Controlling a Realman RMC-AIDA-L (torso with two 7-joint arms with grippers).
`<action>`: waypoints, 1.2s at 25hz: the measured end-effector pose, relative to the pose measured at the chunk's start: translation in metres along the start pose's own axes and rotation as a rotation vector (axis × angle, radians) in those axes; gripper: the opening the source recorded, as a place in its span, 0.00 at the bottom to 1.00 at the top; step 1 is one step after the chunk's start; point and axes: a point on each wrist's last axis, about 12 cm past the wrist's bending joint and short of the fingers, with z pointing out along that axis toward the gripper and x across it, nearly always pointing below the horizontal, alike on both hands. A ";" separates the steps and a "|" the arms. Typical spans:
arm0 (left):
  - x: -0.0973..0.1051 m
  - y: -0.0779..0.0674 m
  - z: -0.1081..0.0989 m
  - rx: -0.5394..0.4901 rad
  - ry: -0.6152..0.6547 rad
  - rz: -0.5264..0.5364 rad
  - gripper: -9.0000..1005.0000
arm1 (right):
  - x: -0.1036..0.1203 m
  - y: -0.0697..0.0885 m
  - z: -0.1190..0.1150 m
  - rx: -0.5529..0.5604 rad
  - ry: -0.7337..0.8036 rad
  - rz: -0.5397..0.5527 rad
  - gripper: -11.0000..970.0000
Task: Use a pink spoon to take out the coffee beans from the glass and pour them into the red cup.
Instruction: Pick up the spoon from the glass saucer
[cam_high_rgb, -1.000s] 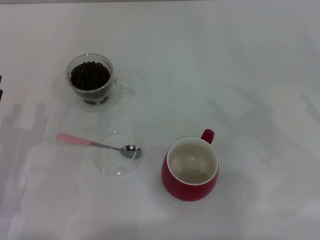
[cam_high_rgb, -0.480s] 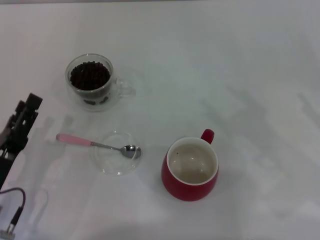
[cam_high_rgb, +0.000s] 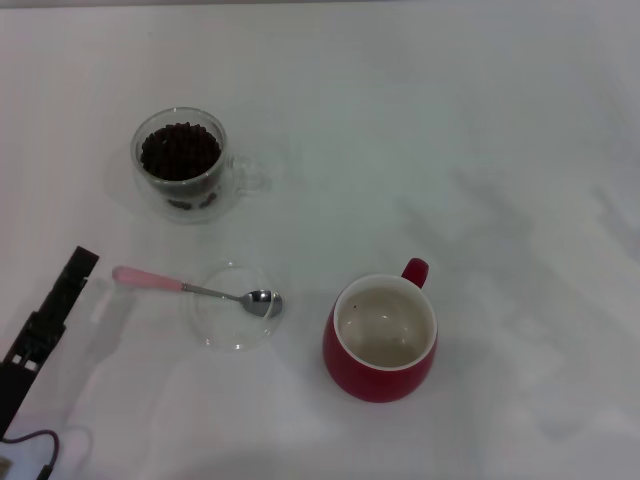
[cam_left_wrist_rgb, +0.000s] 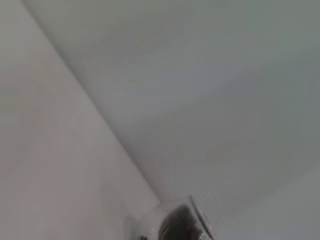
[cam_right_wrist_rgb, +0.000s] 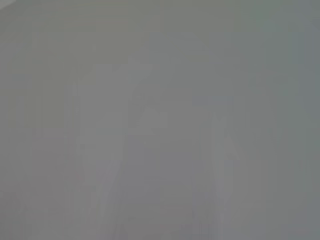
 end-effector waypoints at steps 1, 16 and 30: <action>0.000 0.001 0.000 -0.004 0.006 -0.006 0.69 | 0.000 0.001 0.000 0.001 -0.002 0.002 0.81; -0.004 0.007 0.028 -0.007 0.182 -0.121 0.68 | 0.004 0.009 0.003 0.005 -0.011 0.012 0.81; 0.001 0.003 0.036 0.020 0.226 -0.102 0.68 | 0.003 0.008 0.001 0.008 -0.010 0.009 0.81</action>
